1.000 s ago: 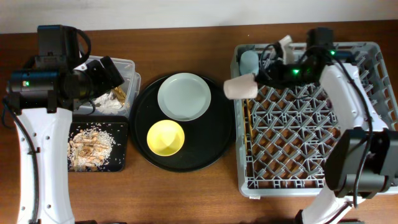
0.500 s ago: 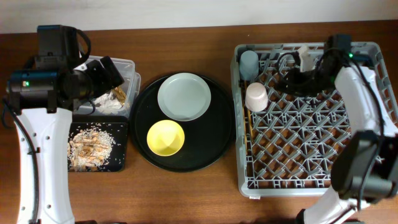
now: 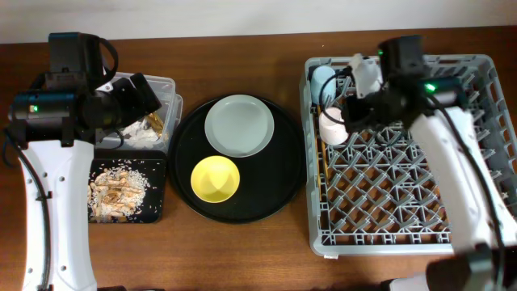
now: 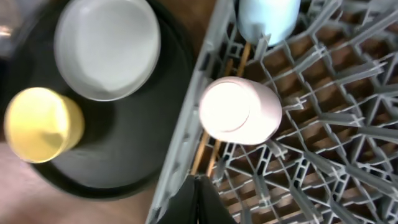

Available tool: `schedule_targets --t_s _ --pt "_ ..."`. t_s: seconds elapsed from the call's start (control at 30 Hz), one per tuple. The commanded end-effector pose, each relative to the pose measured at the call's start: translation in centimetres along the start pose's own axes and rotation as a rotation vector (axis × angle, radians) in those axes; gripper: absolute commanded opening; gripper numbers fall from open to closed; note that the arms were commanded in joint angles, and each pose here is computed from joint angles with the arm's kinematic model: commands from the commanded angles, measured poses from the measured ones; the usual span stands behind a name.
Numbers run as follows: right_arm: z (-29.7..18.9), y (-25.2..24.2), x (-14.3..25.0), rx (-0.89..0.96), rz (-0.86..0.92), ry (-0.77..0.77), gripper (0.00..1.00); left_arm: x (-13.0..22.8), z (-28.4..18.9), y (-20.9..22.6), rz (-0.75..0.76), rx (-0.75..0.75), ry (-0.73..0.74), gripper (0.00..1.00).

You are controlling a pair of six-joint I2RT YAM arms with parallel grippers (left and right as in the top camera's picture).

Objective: Sort waste into correct bins and load items into the dishwasher rack
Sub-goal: 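Lower the pink cup into the rack and open the right gripper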

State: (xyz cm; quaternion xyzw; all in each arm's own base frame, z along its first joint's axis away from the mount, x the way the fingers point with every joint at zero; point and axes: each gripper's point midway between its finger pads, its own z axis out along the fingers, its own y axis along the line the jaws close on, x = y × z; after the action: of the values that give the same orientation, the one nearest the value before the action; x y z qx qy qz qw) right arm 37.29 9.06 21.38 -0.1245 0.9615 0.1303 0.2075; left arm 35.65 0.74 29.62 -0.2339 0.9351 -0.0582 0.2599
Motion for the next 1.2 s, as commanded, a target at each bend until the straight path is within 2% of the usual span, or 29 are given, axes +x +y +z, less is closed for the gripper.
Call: schedule_targets --t_s 0.0,0.3,0.47,0.77,0.97,1.17 --pt "3.6 -1.4 -0.3 0.034 0.017 0.055 0.04 -0.2 -0.4 -0.1 0.015 0.010 -0.012 0.99" --pt "8.9 -2.7 0.4 0.028 0.039 0.149 0.04 -0.2 -0.4 -0.1 0.015 0.010 -0.012 0.99" --pt "11.3 -3.4 2.1 0.034 0.062 0.236 0.04 -0.2 -0.4 -0.1 0.015 0.010 -0.012 0.99" --pt "10.7 -3.5 2.2 0.046 0.061 0.230 0.04 -0.2 -0.4 -0.1 0.015 0.010 -0.012 0.99" --pt "7.2 -2.5 0.0 0.043 0.074 0.123 0.04 -0.2 -0.4 -0.1 0.015 0.010 -0.012 0.99" --pt "8.9 -3.5 1.1 0.088 0.067 0.133 0.04 -0.2 -0.4 -0.1 0.014 0.010 -0.012 0.99"
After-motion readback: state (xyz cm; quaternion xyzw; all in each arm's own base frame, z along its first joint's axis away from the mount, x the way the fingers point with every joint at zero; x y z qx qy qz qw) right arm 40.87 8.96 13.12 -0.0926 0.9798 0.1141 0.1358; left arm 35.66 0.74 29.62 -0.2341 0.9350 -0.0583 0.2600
